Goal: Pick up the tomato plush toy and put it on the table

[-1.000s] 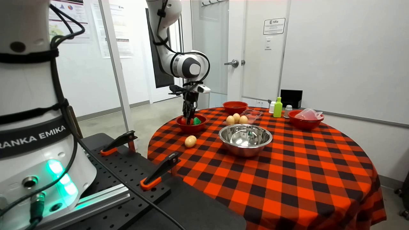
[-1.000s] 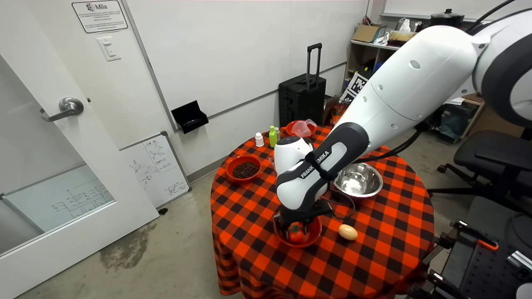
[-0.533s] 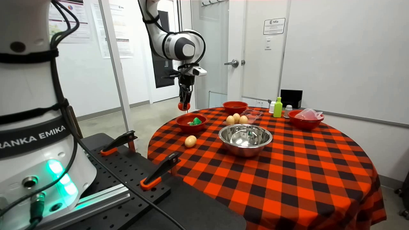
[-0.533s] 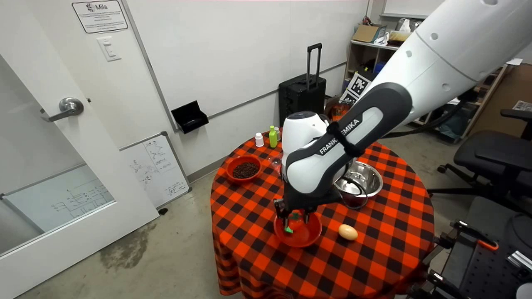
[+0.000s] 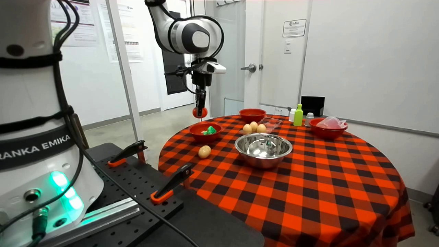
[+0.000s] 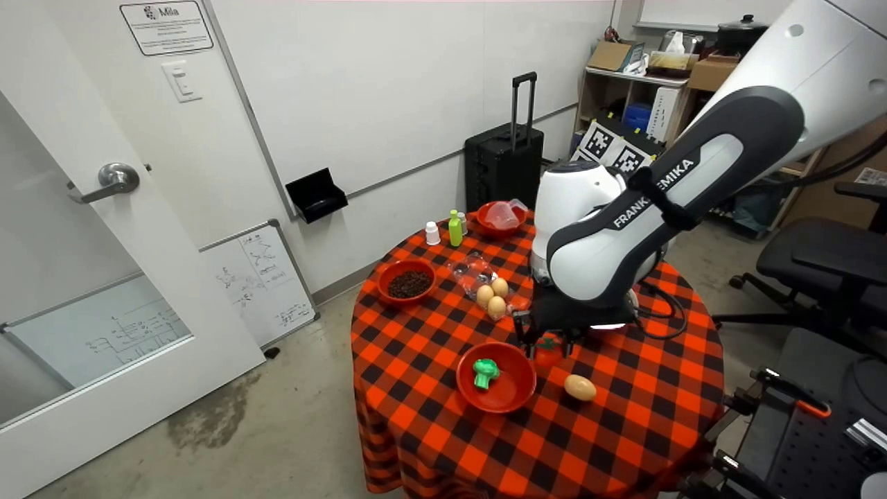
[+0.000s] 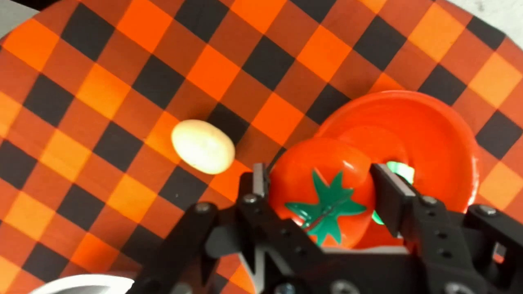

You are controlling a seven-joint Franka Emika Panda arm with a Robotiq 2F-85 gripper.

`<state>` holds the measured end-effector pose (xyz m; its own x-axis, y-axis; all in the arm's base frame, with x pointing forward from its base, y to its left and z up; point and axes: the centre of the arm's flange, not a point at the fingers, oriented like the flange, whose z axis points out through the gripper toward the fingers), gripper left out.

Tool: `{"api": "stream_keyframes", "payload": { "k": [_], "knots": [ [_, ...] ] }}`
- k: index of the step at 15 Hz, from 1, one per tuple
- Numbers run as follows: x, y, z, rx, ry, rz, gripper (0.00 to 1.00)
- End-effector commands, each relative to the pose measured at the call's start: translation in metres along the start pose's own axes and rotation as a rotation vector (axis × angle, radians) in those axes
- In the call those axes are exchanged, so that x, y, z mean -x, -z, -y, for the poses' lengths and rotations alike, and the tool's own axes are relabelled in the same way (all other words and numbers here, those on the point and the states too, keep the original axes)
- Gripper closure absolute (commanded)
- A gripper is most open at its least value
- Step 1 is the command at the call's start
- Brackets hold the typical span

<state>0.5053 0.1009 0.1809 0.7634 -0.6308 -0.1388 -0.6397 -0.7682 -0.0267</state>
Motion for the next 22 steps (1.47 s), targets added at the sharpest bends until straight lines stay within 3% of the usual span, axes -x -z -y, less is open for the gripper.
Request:
{"api": "stream_keyframes", "payload": {
  "k": [1,9,22],
  "knots": [
    [-0.001,-0.001,-0.047,-0.023,-0.095,0.002,0.62],
    [-0.029,-0.036,-0.076,-0.017,-0.229,0.044,0.62],
    [-0.059,-0.091,-0.079,0.02,-0.302,0.026,0.62]
  ]
}}
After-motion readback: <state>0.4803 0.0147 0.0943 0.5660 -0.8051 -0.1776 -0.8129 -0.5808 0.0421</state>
